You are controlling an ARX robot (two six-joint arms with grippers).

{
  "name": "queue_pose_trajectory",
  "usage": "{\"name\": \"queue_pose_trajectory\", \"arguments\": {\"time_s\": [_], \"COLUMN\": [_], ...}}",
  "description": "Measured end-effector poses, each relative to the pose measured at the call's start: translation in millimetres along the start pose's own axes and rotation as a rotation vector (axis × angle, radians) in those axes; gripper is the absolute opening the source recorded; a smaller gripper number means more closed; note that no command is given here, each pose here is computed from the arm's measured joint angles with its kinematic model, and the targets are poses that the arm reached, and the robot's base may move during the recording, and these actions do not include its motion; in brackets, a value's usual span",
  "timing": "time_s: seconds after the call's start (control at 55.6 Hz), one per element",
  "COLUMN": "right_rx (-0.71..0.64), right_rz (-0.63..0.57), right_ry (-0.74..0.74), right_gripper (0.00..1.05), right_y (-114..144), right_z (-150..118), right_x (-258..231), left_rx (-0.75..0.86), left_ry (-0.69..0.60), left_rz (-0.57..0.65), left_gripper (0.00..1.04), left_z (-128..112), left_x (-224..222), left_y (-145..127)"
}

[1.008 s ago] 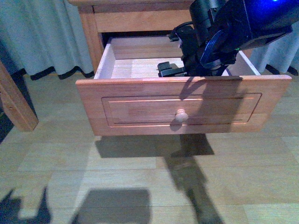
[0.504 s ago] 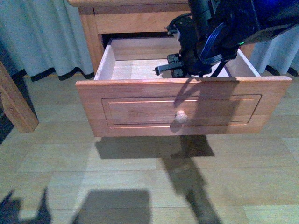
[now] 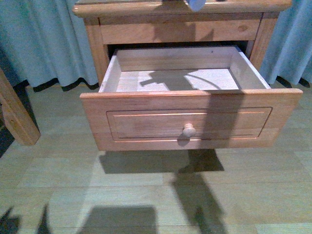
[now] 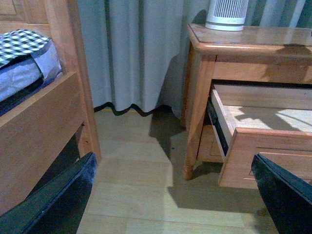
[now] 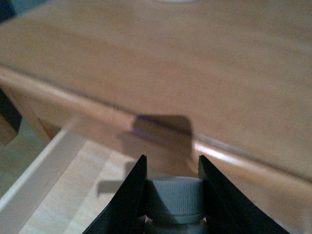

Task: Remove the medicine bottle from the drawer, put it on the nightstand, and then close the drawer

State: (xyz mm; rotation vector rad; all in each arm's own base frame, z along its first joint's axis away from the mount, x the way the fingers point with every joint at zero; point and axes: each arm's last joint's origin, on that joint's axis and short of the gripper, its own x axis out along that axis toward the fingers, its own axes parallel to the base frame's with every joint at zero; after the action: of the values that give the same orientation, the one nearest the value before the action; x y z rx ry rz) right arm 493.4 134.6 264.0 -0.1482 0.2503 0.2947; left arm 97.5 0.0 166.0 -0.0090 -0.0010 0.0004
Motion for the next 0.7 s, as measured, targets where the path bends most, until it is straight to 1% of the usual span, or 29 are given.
{"name": "queue_pose_trajectory", "arguments": {"time_s": [0.036,0.126,0.234,0.324,0.504,0.54,0.558,0.594,0.684,0.702], "right_rx": [-0.018,-0.047,-0.106,-0.151,-0.206,-0.211,-0.211,-0.211,-0.21,-0.209], "right_rz": [-0.018,-0.054,-0.104,-0.134,-0.174,-0.182,-0.184,-0.188,-0.2,-0.201], "right_ry": [-0.041,-0.115,-0.203,-0.229,-0.217,-0.213,-0.214,-0.221,-0.277,-0.286], "right_gripper": [0.28,0.28,0.28,0.28,0.28,0.35,0.37,0.44,0.59,0.61], "right_y": [-5,-15,-27,-34,-41,-41,-42,-42,-42,-42], "right_z": [14,36,49,45,12,6,5,2,5,6], "right_x": [-1,2,14,31,70,75,76,78,77,76], "left_rx": [0.0,0.0,0.0,0.0,0.0,0.0,0.0,0.0,0.0,0.0], "left_ry": [0.0,0.0,0.0,0.0,0.0,0.0,0.0,0.0,0.0,0.0], "left_rz": [0.0,0.0,0.0,0.0,0.0,0.0,0.0,0.0,0.0,0.0], "left_gripper": [0.98,0.98,0.98,0.98,0.98,0.98,0.98,0.98,0.98,0.98], "left_z": [0,0,0,0,0,0,0,0,0,0], "left_x": [0,0,0,0,0,0,0,0,0,0], "left_y": [0,0,0,0,0,0,0,0,0,0]}}
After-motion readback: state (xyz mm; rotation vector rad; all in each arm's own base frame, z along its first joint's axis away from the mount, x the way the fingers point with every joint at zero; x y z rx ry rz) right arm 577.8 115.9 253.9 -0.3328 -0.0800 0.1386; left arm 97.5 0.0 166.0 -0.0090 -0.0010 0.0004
